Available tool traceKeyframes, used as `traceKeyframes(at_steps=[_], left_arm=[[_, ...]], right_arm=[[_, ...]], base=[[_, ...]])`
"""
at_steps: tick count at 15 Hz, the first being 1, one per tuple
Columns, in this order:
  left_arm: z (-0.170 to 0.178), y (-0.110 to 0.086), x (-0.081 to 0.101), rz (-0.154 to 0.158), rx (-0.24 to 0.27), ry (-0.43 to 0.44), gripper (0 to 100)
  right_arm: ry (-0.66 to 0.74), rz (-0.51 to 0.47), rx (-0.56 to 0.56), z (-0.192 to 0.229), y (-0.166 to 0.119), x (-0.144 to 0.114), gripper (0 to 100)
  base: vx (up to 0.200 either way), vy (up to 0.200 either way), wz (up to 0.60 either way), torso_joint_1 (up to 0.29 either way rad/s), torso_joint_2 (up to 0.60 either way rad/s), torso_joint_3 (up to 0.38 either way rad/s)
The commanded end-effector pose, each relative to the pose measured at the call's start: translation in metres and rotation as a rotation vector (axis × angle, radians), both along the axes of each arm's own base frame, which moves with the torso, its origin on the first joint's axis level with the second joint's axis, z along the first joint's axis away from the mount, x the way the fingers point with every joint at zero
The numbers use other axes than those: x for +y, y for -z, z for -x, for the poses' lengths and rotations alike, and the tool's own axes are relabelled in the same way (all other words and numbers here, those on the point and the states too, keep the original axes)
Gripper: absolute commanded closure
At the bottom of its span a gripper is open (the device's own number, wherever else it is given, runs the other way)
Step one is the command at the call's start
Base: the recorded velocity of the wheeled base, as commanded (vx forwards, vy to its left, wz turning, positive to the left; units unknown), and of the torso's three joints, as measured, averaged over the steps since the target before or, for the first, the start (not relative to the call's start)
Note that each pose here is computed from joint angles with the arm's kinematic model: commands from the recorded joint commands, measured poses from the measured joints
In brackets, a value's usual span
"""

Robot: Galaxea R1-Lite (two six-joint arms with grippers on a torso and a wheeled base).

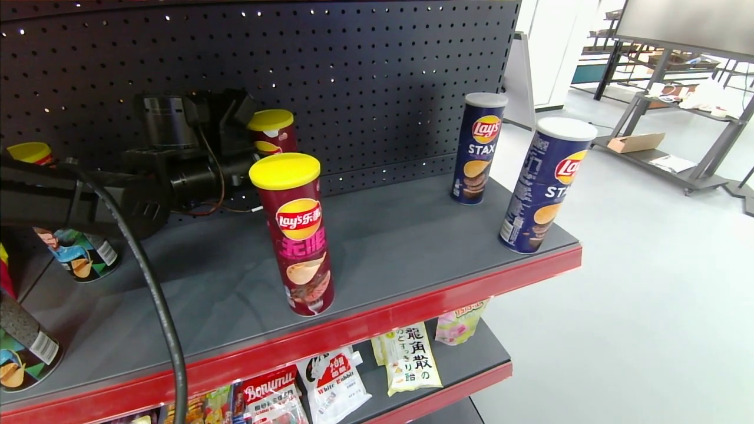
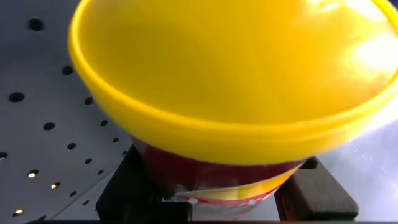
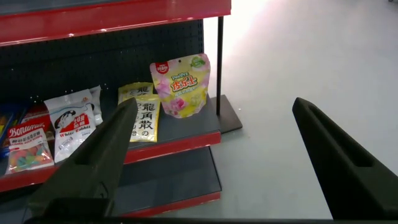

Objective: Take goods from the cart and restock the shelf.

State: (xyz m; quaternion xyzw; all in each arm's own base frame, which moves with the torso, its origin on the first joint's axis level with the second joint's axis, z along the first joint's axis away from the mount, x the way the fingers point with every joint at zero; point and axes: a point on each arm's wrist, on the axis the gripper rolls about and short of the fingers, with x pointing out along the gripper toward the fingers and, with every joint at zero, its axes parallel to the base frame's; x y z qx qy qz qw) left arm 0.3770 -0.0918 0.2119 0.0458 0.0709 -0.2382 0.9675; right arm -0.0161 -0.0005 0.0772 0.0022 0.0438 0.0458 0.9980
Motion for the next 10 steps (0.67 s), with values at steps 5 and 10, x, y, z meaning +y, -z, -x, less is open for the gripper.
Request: traceKeyframes(at_steps=[5,10], left_arm=[[0.005,-0.004,0.001,-0.004,0.024,-0.001,100],[0.013,-0.012,0.003,-0.003,0.028,0.000,100]], right_arm=[[-0.002,0.000,0.002,0.000,0.000,0.000,0],[0.000,0.000,0.002,0.000,0.000,0.000,0]], base=[[0.000,0.000,0.00,0.000,0.00,0.000],[0.000,0.000,0.00,0.000,0.00,0.000]])
